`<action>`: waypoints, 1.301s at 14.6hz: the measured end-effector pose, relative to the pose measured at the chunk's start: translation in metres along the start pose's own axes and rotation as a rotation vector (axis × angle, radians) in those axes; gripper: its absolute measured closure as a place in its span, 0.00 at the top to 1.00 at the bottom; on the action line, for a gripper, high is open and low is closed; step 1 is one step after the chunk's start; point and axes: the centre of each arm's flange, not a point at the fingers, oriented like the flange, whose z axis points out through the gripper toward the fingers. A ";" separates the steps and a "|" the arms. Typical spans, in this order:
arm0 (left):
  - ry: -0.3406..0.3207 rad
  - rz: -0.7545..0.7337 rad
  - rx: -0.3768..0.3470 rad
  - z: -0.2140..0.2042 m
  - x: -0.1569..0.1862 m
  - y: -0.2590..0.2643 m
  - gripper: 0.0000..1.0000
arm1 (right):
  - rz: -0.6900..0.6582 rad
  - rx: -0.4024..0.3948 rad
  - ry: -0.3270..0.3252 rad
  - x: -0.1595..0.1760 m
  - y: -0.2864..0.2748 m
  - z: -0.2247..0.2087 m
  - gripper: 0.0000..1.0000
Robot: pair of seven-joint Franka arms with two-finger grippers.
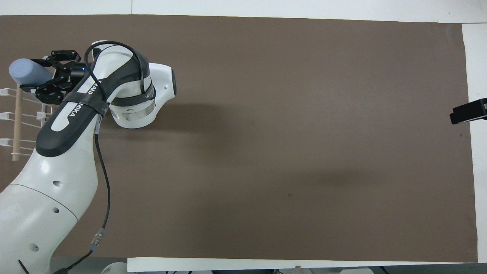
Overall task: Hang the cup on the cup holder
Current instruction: 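Lower the cup onto the rack dowel with the left gripper, then release the cup and withdraw the left gripper from the rack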
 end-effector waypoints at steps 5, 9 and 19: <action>0.006 -0.064 0.025 0.014 -0.022 0.007 0.75 | -0.058 -0.023 -0.041 0.006 -0.032 0.005 1.00; -0.022 -0.067 0.029 0.021 -0.038 0.013 0.81 | -0.024 -0.014 -0.065 0.000 -0.015 0.009 1.00; -0.422 0.027 0.034 0.000 0.038 -0.004 1.00 | -0.015 0.013 -0.087 -0.002 -0.012 0.014 1.00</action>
